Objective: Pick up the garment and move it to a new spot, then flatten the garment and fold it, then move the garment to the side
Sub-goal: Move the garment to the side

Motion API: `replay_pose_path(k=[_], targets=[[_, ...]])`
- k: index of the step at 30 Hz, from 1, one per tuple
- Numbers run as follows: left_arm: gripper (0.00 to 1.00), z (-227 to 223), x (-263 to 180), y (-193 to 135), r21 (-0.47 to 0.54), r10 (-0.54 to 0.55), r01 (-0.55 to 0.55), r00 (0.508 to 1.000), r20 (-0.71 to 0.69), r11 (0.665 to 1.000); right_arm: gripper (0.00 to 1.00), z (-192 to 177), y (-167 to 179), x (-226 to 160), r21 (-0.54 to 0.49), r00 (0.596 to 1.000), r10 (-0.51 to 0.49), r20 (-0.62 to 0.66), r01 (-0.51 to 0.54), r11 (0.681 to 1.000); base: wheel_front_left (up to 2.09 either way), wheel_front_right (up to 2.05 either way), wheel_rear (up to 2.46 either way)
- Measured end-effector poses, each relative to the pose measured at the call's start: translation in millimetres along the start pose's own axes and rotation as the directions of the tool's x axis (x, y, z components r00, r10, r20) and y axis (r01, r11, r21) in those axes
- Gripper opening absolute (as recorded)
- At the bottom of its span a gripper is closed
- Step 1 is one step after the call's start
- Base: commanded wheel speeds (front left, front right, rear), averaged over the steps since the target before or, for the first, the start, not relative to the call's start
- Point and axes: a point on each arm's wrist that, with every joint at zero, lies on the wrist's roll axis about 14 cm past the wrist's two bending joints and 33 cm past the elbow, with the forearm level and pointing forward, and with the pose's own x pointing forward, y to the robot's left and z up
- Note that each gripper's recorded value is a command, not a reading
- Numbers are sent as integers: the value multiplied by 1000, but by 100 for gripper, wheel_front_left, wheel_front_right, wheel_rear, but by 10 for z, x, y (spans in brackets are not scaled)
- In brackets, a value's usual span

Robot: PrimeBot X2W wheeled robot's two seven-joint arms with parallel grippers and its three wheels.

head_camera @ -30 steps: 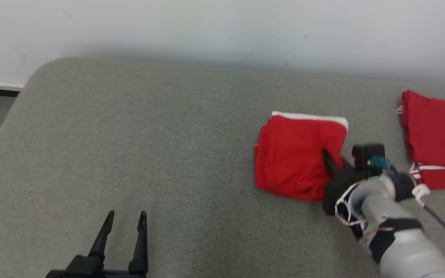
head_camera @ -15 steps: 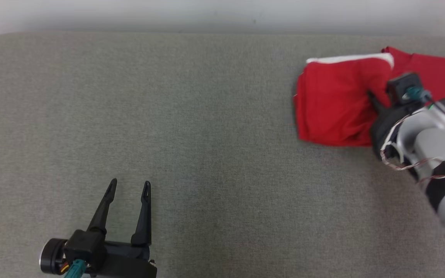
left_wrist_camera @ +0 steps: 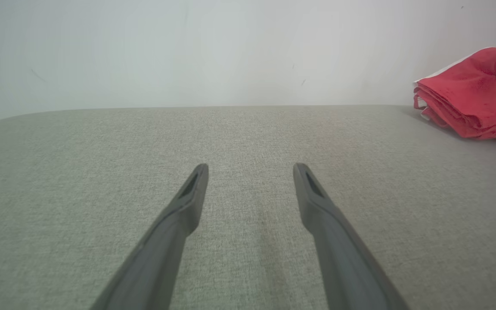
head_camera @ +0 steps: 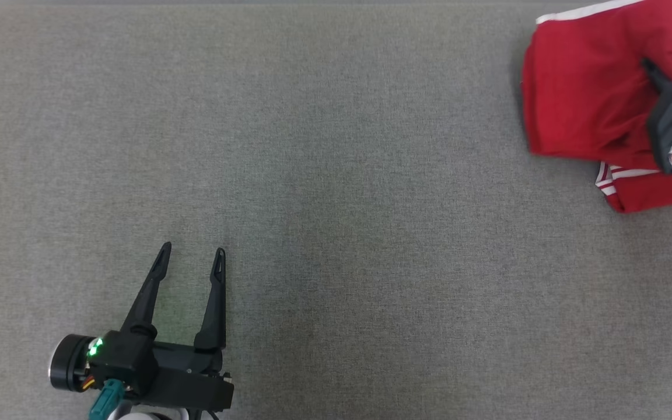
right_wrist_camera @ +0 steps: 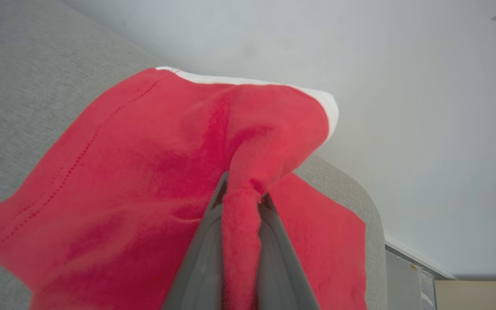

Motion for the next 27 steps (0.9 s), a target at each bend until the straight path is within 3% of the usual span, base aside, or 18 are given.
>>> replay_pose_path(k=[13, 22, 23, 24, 25, 27], targets=[[100, -74, 124, -3, 11, -25, 25, 1000, -5, 1000, 0, -351, -628, -65, -81, 981, -101, -164, 89, 993, 0, 0, 0], [100, -130, 141, 48, 18, -20, 21, 1000, -17, 1000, 0, -507, -704, -4, -122, 966, -120, -230, 94, 988, 0, 0, 0], [100, -133, 139, 55, 18, -19, 19, 1000, -18, 1000, 15, -537, -710, -3, -125, 963, -124, -240, 96, 988, 0, 0, 0], [100, -131, 138, 62, 19, -17, 17, 1000, -18, 1000, 49, -550, -716, -5, -132, 962, -126, -244, 96, 987, 0, 0, 0], [100, -128, 137, 64, 19, -16, 16, 1000, -17, 1000, 100, -550, -726, -8, -136, 961, -129, -243, 98, 986, 0, 0, 0], [100, -115, 134, 81, 21, -11, 11, 1000, -14, 1000, 100, -542, -764, -29, -143, 960, -141, -242, 108, 984, 0, 0, 0]])
